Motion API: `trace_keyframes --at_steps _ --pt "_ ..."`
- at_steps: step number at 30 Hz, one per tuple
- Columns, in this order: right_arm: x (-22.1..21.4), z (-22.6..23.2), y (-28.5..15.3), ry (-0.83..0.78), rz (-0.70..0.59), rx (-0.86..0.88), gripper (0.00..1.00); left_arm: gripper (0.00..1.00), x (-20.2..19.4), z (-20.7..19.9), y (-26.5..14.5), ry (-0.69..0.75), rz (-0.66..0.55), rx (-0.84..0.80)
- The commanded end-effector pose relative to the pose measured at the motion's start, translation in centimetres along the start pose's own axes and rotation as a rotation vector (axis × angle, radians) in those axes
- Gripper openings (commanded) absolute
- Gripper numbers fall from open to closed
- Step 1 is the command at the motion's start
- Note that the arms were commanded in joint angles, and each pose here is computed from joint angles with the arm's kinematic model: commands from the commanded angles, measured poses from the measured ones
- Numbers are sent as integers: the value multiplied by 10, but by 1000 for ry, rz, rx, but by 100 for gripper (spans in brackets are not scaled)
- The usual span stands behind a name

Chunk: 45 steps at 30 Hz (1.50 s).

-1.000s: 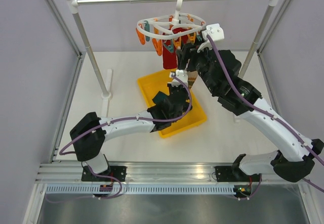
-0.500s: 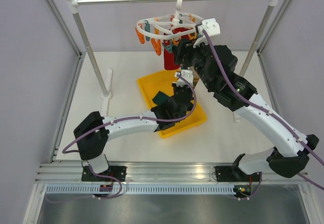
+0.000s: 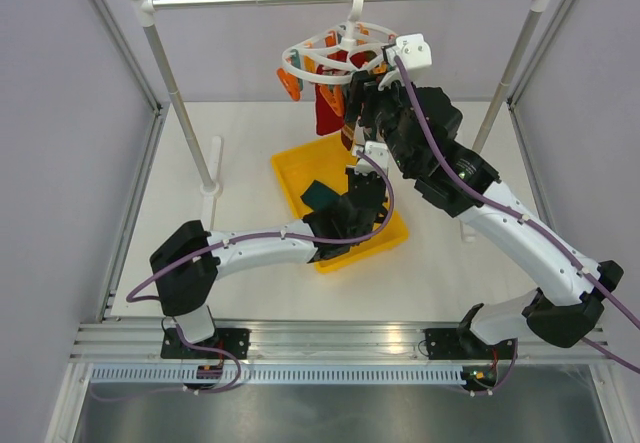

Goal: Remove the socks clipped to the hanger

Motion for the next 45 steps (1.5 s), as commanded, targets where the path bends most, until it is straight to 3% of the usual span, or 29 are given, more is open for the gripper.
trace_keyframes --at_steps 1,8,18,27,36,40,41,45 --pt "22 -1 -4 26 -76 -15 67 2 8 -7 1 -8 -16 -6" --pt "22 -2 -4 36 -84 -20 47 2 8 -4 -1 -10 -13 -3" --pt "21 -2 -3 55 -83 -26 7 2 3 3 -6 -25 -4 6" --pt "17 -2 -3 61 -75 -30 4 2 -22 38 2 -127 90 30" --pt "15 -3 -3 60 -77 -37 5 3 -50 66 41 -153 252 29" --pt "17 -3 -3 63 -80 -37 5 18 -67 76 47 -199 308 15" --pt "17 -2 -3 64 -81 -34 6 31 -71 77 46 -190 314 5" --pt "17 -2 -3 66 -79 -32 6 54 -62 73 45 -198 271 -50"
Point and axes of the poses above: each gripper's point midway between its finger pads, its own y axis out along the fingers, its own z axis along the line the jaws close on, x = y × z, the point moved 6 cm from there along -y, back along the fingers, and after that the axes turned 3 degrees about y, right-handed, at the moved point
